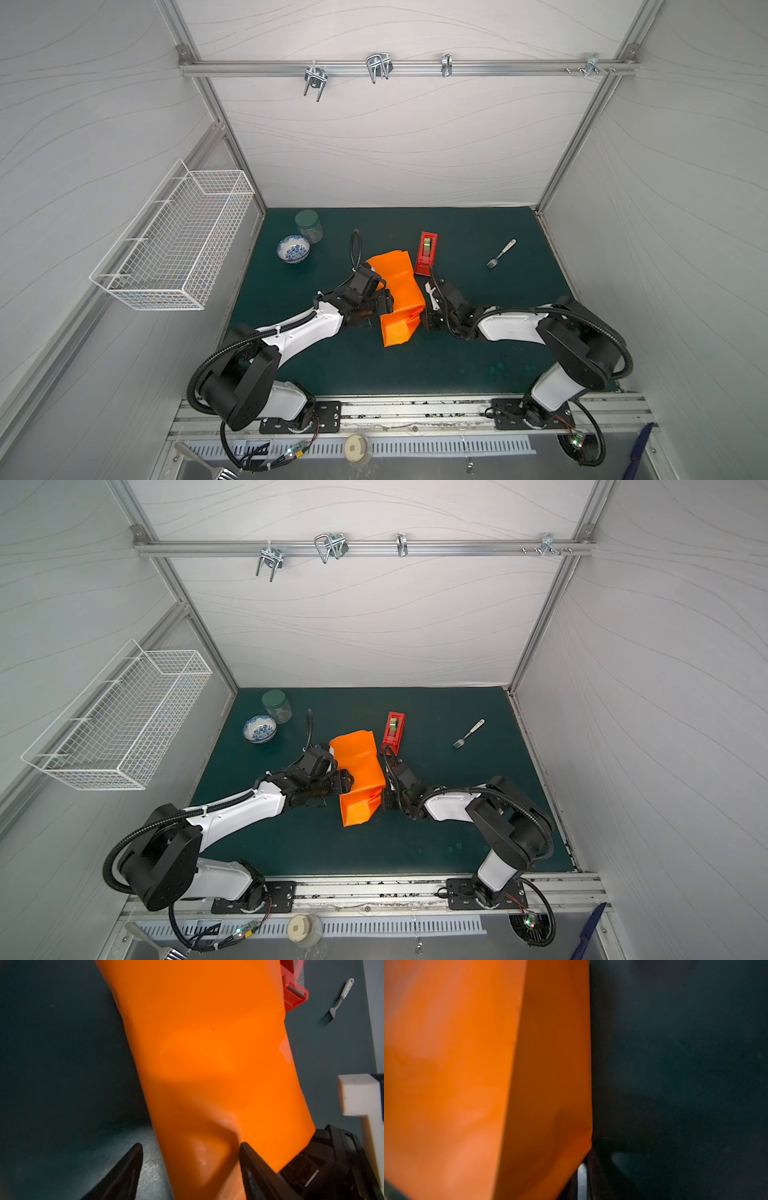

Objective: Wrap the gift box in paper

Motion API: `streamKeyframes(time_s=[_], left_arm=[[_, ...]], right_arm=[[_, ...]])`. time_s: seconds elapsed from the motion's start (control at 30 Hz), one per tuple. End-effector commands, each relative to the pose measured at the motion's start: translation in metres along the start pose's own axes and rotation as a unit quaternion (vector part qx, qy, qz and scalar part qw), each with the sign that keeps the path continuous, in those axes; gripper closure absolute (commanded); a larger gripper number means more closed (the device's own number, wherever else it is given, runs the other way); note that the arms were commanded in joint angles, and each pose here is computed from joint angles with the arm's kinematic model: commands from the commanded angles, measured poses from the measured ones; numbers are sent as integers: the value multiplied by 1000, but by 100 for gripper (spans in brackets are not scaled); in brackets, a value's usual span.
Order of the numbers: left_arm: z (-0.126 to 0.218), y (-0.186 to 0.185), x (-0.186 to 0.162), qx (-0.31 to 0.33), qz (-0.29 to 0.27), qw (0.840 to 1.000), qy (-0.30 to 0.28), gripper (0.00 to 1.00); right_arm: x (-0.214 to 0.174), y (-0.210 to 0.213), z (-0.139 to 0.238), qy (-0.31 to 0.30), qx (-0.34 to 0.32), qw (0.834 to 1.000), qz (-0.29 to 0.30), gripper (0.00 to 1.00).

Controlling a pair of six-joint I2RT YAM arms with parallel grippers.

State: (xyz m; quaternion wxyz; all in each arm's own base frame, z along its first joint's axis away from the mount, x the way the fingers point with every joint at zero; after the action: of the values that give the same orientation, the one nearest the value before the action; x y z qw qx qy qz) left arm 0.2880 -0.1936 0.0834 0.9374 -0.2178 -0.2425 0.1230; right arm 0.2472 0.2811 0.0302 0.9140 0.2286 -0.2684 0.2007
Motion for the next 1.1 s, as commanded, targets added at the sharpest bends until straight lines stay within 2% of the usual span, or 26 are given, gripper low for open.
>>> streamKeyframes(time_s=[0.0, 0.4, 0.7, 1.07], left_arm=[[0, 17, -11, 39, -11, 999, 24, 26], [-1, 19, -13, 39, -11, 999, 27, 26], [-3, 20, -15, 40, -9, 999, 30, 26], [-2, 20, -15, 39, -9, 999, 30, 26]], right_arm=[[-13, -5, 3, 28, -14, 999, 9, 89], [0, 3, 15, 12, -6, 1000, 23, 81], [2, 20, 16, 9, 19, 999, 38, 87], [-2, 22, 4, 15, 25, 999, 34, 91]])
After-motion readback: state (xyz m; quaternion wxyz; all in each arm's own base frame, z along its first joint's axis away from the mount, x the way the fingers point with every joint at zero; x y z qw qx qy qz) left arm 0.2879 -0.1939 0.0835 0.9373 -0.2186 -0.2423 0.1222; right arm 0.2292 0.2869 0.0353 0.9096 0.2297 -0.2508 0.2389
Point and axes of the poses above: each gripper's point midway between its finger pads, its own z axis back along the fingers, its own y axis along the line the jaws close on, x = y × z, the point moved 1 cm from there along z, back along the fingers, and after that the axes turned 10 degrees about z, right-handed, at the moved point
